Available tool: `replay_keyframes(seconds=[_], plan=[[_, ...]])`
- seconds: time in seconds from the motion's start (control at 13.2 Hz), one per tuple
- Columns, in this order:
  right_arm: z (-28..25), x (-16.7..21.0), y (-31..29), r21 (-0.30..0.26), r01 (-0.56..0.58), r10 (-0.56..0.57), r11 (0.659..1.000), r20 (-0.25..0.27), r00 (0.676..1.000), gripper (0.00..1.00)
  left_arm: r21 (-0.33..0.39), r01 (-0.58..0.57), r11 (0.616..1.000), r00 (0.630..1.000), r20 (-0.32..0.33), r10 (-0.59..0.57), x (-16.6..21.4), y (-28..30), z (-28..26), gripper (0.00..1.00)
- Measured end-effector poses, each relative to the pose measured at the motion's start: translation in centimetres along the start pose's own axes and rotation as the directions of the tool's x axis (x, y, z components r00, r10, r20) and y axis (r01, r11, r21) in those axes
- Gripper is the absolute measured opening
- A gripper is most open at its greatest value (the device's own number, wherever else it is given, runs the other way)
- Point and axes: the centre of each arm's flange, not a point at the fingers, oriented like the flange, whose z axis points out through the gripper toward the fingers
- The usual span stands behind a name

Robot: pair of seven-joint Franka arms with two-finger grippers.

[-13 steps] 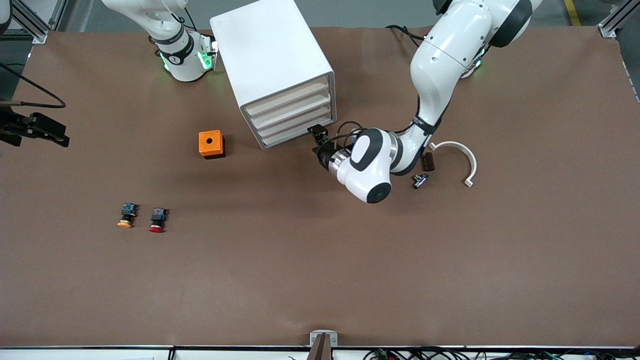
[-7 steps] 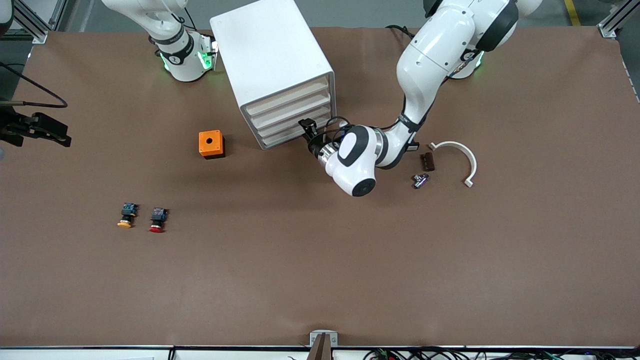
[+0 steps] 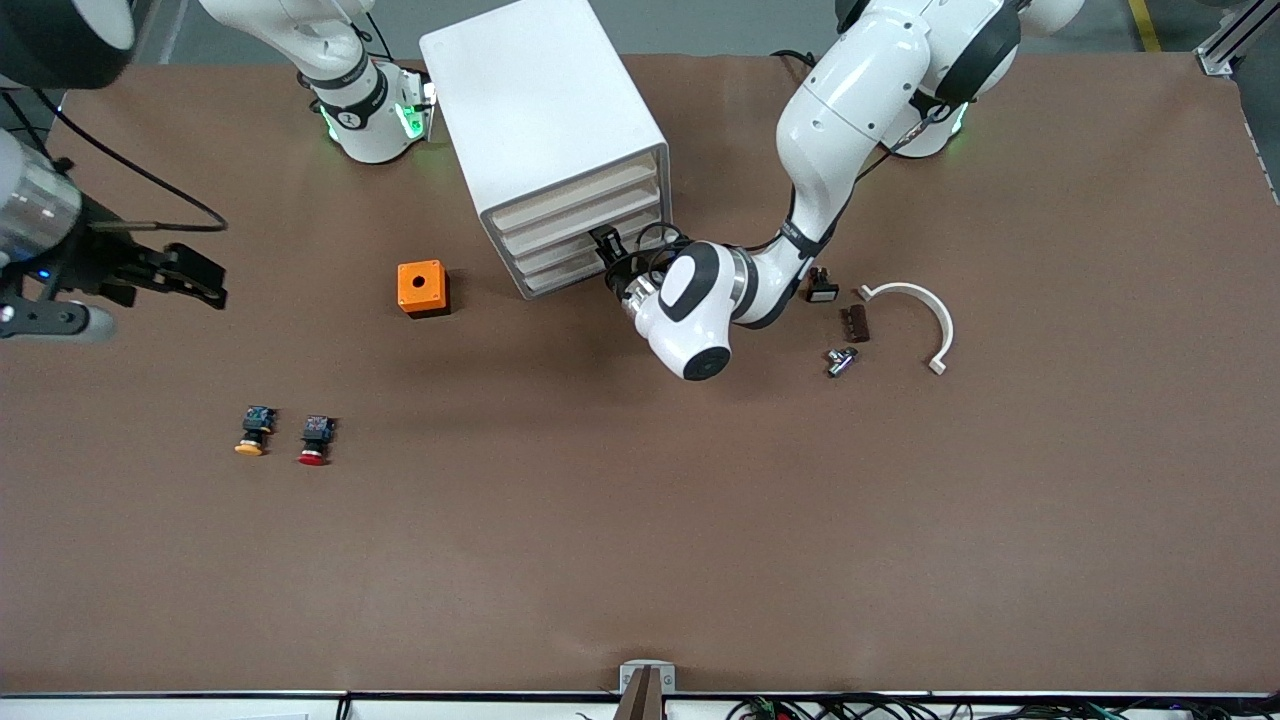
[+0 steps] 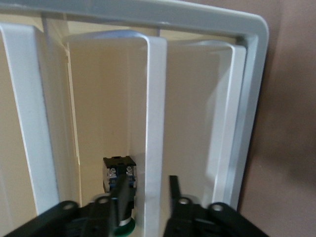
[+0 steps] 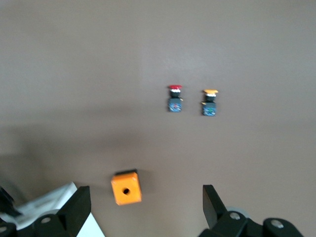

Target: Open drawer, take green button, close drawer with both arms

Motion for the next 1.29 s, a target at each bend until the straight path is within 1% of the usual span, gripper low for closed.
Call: replay_keyframes(seconds=[0.08,0.15,0.23,0.38,0.53,0.68,0.83,0.99,1.06,1.14,1.21,1.29], plan=[[0.9,0.3,-1.6,0.000,-0.014,0.014,1.000,0.006,1.000,1.00,0.001,0.002,1.000,1.000,-0.005,-0.002,0.0,0.1,0.3,0.20],[2.1,0.4,-3.6,-0.007,-0.025,0.025,1.000,0.027,0.999,1.00,0.000,0.002,1.000,1.000,-0.004,-0.002,0.0,0.3,0.4,0.13],[3.5,0.3,-6.2,-0.018,-0.059,0.060,0.998,0.048,0.997,1.00,0.002,0.003,1.000,1.000,-0.004,-0.003,0.0,0.4,0.4,0.14],[6.1,-0.8,-13.1,-0.054,-0.175,0.178,0.983,0.072,0.981,1.00,0.003,0.003,1.000,1.000,-0.001,-0.003,0.0,0.4,0.2,0.14],[8.1,-2.6,-19.7,-0.073,-0.239,0.244,0.968,0.063,0.968,1.00,-0.004,0.011,1.000,1.000,0.021,-0.011,0.2,1.0,-1.4,0.14],[10.1,-3.8,-24.1,-0.081,-0.320,0.324,0.944,0.047,0.945,1.00,-0.005,0.020,1.000,0.997,0.072,-0.019,0.8,2.4,-5.0,0.14],[12.5,-4.3,-27.5,-0.070,-0.427,0.429,0.902,0.021,0.903,1.00,-0.013,0.015,1.000,0.991,0.131,-0.013,1.6,3.9,-8.9,0.14],[15.1,-4.9,-30.3,-0.046,-0.533,0.533,0.845,0.004,0.846,1.00,-0.047,-0.014,0.999,0.984,0.178,0.022,2.1,4.9,-12.5,0.14],[16.3,-5.3,-31.5,-0.034,-0.587,0.588,0.809,0.021,0.809,1.00,-0.068,-0.034,0.997,0.980,0.193,0.047,2.3,5.3,-13.9,0.14],[17.2,-5.6,-32.5,-0.020,-0.639,0.639,0.769,0.051,0.768,1.00,-0.084,-0.053,0.995,0.977,0.202,0.070,2.5,5.5,-14.9,0.14],[18.0,-5.7,-33.3,-0.014,-0.680,0.679,0.733,0.070,0.731,1.00,-0.095,-0.067,0.993,0.974,0.208,0.085,2.6,5.6,-15.5,0.14],[18.7,-6.0,-34.1,-0.015,-0.710,0.708,0.704,0.077,0.702,1.00,-0.102,-0.077,0.992,0.972,0.215,0.097,2.7,5.8,-16.0,0.14]])
